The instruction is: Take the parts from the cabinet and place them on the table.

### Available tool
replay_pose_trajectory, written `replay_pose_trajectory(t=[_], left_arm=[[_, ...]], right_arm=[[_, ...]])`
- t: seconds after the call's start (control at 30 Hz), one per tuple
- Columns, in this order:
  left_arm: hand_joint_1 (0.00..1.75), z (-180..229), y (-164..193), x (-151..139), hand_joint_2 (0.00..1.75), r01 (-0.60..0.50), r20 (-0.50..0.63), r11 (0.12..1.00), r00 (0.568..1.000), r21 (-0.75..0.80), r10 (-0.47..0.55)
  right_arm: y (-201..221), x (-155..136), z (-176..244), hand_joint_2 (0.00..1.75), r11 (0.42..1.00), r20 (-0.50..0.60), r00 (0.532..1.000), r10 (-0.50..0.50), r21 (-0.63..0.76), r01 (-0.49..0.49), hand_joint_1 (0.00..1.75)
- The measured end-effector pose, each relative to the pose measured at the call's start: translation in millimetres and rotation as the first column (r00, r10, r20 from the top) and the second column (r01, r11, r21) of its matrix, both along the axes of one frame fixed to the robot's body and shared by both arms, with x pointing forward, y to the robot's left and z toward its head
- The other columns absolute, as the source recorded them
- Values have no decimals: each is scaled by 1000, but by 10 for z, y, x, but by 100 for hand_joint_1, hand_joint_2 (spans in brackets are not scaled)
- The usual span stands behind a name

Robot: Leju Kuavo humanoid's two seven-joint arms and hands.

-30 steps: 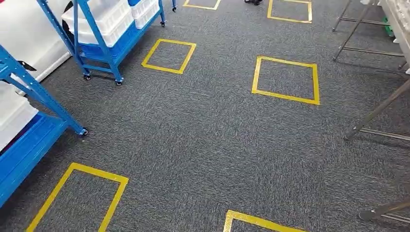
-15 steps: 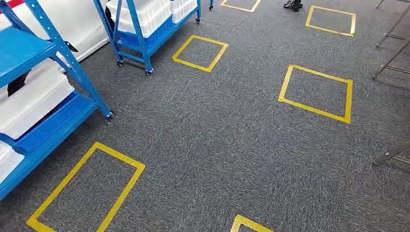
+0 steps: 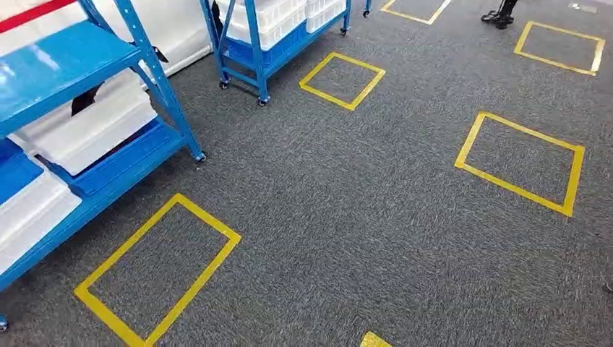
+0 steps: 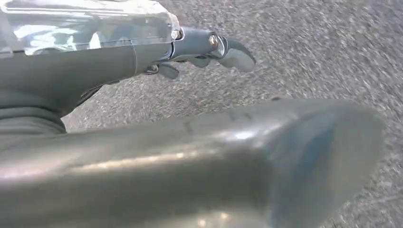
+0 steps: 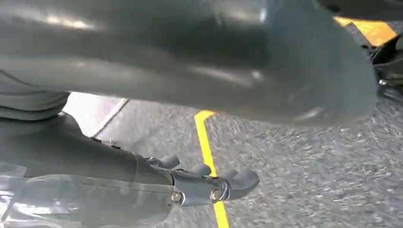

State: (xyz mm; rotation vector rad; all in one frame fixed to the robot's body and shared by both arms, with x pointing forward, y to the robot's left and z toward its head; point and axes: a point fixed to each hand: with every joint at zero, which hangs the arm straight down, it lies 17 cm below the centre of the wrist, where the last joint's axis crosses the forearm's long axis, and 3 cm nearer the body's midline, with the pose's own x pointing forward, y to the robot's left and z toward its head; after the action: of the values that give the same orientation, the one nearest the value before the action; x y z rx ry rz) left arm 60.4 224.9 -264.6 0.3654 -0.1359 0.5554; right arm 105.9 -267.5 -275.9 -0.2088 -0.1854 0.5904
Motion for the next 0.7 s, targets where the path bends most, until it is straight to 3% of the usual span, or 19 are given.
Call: replay_pose_trajectory(t=[0.53,0.7], left_arm=[[0,-4,-25,56,0,7,33,1000,999,-18,-7],[0,7,-31,112,0,13,55,1000,998,-13,-12]], right_arm=[[139,180,41,0,999,38,999,-39,22,38,0],[135,66,19,0,998,17,999,-51,21,51,0]])
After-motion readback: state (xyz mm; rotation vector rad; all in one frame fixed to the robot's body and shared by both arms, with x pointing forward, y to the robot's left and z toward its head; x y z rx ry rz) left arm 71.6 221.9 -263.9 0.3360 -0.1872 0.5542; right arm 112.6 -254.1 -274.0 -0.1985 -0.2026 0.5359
